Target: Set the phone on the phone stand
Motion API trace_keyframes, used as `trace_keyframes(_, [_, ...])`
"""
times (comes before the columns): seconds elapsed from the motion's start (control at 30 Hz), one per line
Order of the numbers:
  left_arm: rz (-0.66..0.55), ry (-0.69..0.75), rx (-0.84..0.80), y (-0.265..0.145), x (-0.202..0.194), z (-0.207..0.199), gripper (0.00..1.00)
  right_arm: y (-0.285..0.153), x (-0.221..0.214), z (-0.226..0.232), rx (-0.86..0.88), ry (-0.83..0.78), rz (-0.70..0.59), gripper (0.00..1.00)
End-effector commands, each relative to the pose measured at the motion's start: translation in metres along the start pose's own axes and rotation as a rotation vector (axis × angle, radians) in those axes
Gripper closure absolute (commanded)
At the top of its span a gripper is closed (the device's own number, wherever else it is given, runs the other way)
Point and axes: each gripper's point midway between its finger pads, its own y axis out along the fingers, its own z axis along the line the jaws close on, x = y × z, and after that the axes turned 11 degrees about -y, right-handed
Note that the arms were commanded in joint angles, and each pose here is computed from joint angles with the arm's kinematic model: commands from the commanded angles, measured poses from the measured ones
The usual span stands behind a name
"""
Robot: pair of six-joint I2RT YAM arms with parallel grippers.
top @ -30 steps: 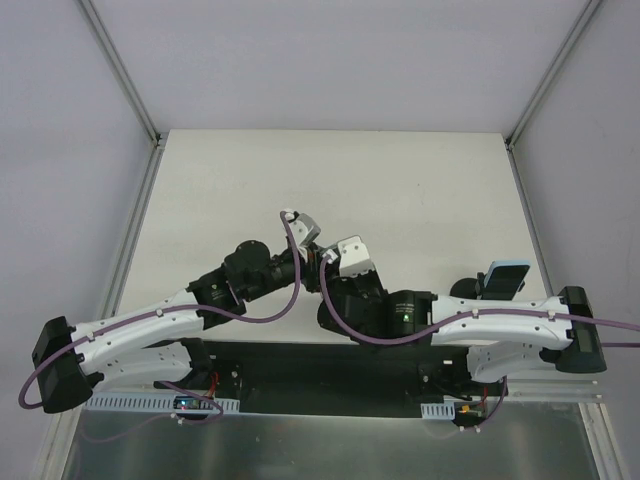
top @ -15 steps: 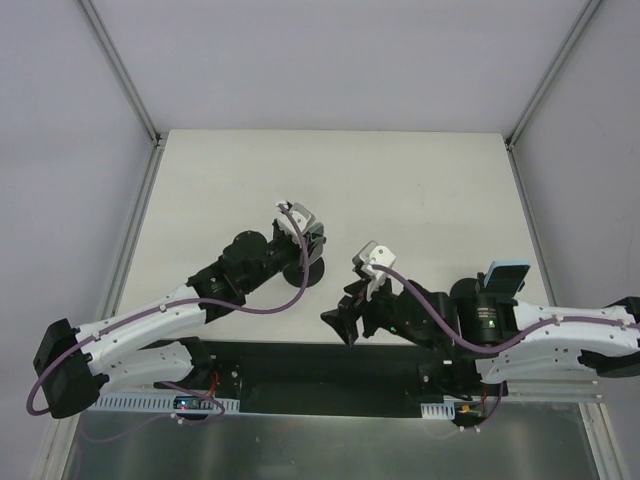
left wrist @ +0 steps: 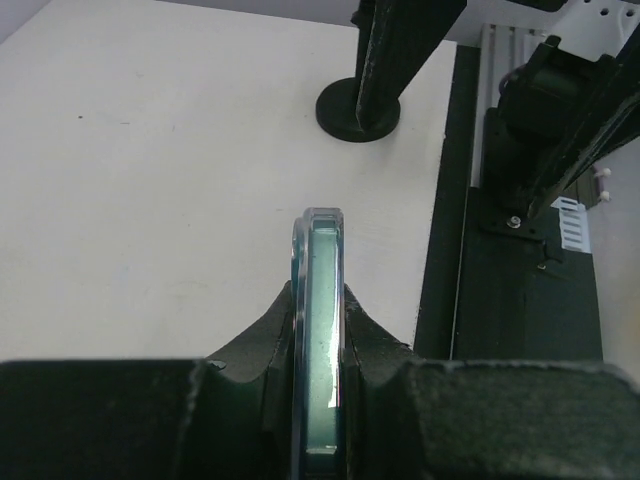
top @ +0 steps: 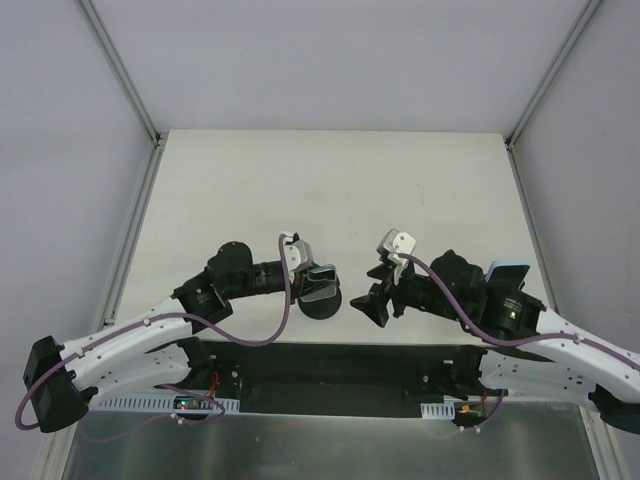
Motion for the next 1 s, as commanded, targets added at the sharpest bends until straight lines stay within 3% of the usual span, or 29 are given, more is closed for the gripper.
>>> trace_keyframes(0.0, [-0.074, 0.074, -0.198, 0.015, 0.043, -0.031, 1.00, -0.023, 0.026, -0.005, -0.009, -0.001, -0.072, 0.26])
trace_keyframes(0.27, [-0.063, 0.112, -0.342, 0.073, 0.083, -0.036, 1.00, -0.089, 0.068, -0.016, -0.052, 0.035, -0.246, 0.25])
trace_keyframes(0.33, [-0.028, 0.056, -0.367, 0.098, 0.076, -0.032, 1.00, -0.104, 0.069, -0.021, -0.078, 0.041, -0.256, 0.25])
trace_keyframes(0.37, [-0.047, 0.059, -0.386, 0.107, 0.092, -0.037, 1.00, -0.110, 0.071, -0.025, -0.098, 0.049, -0.266, 0.25])
trace_keyframes(0.53, [0.048, -0.022, -0.486, 0.162, 0.066, -0.052, 1.00, -0.140, 0.082, -0.026, -0.098, 0.066, -0.364, 0.25])
trace_keyframes(0.8, [0.043, -0.008, -0.526, 0.221, 0.066, -0.073, 1.00, -0.150, 0.077, -0.029, -0.111, 0.082, -0.375, 0.25])
trace_keyframes(0.97, [0.031, -0.010, -0.455, 0.243, 0.064, -0.070, 1.00, -0.152, 0.077, -0.028, -0.111, 0.104, -0.394, 0.26])
